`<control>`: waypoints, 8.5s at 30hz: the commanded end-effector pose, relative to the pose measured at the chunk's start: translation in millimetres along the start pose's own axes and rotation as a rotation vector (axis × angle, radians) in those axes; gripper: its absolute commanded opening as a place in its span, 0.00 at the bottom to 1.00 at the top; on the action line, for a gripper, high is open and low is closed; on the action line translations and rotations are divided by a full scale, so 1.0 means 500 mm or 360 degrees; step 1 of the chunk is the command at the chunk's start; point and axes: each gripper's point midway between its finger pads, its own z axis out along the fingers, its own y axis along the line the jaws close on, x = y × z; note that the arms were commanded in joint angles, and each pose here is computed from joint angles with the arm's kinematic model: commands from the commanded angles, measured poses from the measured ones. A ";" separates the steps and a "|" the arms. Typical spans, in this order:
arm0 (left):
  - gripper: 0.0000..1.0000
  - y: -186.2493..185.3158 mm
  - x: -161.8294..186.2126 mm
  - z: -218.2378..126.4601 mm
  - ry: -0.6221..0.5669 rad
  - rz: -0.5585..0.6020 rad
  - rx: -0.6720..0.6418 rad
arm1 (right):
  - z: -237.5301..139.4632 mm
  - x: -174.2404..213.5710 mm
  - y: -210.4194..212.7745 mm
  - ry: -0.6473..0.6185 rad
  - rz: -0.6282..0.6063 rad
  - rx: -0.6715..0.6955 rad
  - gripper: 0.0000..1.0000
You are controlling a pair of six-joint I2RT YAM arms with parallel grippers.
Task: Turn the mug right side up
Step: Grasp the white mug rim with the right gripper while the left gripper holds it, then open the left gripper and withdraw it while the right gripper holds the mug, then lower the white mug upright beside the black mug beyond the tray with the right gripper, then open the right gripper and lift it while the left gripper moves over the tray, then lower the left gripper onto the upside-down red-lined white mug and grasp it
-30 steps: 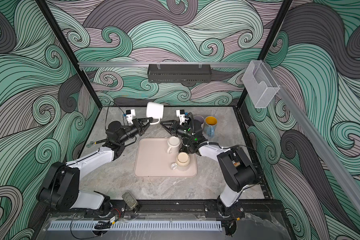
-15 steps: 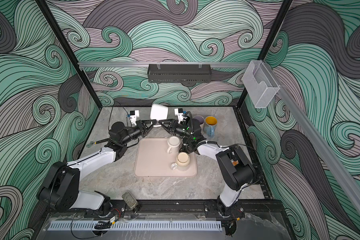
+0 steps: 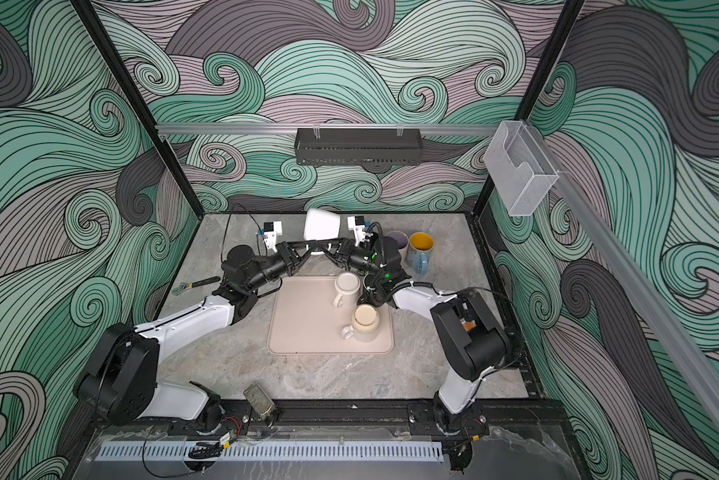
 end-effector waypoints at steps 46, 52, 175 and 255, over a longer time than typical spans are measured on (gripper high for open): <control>0.75 0.167 0.048 -0.195 0.0268 0.0656 -0.1235 | 0.003 0.006 -0.006 0.0208 -0.0548 0.0825 0.00; 0.75 0.164 0.054 -0.194 0.0262 0.0685 -0.1223 | -0.016 -0.026 -0.041 0.0145 -0.0697 0.1175 0.00; 0.72 0.206 0.166 -0.128 0.0581 0.0980 -0.1248 | -0.091 -0.016 -0.046 0.0159 -0.0911 0.1407 0.41; 0.23 0.405 0.267 0.043 0.1093 0.1262 -0.1527 | -0.186 -0.013 -0.157 0.0102 -0.0718 0.1568 0.41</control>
